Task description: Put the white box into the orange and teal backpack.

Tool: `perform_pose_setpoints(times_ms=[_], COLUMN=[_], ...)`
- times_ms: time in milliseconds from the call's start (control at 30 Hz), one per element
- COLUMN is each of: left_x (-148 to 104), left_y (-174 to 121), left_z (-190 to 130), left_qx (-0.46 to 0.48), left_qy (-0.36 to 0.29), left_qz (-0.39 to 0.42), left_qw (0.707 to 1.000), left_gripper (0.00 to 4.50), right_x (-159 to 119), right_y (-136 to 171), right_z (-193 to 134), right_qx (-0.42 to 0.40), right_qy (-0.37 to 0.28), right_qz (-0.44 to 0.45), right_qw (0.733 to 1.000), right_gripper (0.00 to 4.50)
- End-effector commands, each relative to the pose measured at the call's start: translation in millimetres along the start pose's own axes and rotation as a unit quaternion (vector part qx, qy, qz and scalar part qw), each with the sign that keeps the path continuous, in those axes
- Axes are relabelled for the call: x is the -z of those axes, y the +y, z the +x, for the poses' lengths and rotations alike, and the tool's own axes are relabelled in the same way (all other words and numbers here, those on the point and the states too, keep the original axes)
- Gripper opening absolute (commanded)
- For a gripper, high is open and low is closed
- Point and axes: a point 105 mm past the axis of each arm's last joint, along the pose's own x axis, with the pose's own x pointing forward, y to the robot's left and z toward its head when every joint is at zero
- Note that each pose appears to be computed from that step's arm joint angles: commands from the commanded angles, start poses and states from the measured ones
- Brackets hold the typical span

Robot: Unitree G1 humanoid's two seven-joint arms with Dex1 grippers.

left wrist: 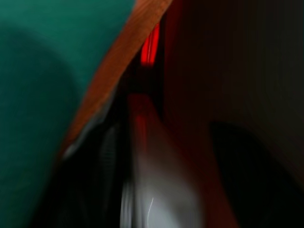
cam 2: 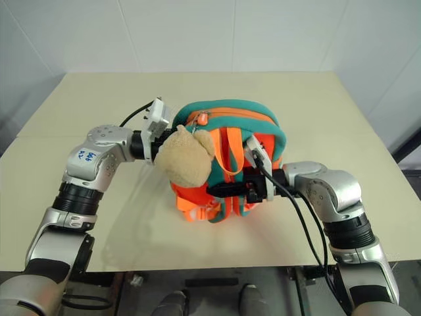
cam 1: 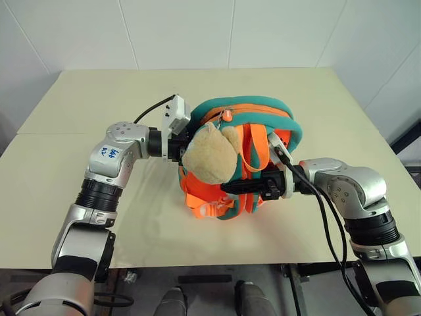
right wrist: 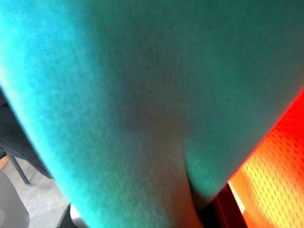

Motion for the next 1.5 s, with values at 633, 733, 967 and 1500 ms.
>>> perform_pose_setpoints(times_ms=[633,733,967,1500], left_x=[-69,-67,-57,-68], left_y=[-60,-75,-83,-48], left_z=[-89,-73,-45,-49], left_qx=[0.01,0.035,0.055,-0.013], left_qy=[-0.016,-0.024,-0.04,-0.049], left_qz=[0.055,0.052,0.051,0.126], left_qw=[0.998,0.998,0.996,0.991], left_gripper=[4.46,4.46,4.46,1.79], right_x=[-2,-3,-6,-7], right_y=[-8,-10,-11,-12], right_z=[-2,0,2,3], right_qx=[0.011,0.009,0.006,0.022], right_qy=[0.005,0.008,0.007,-0.006], right_qz=[-0.015,-0.018,-0.024,-0.026], right_qw=[1.0,1.0,1.0,0.999], right_gripper=[0.0,0.0,0.0,0.0])
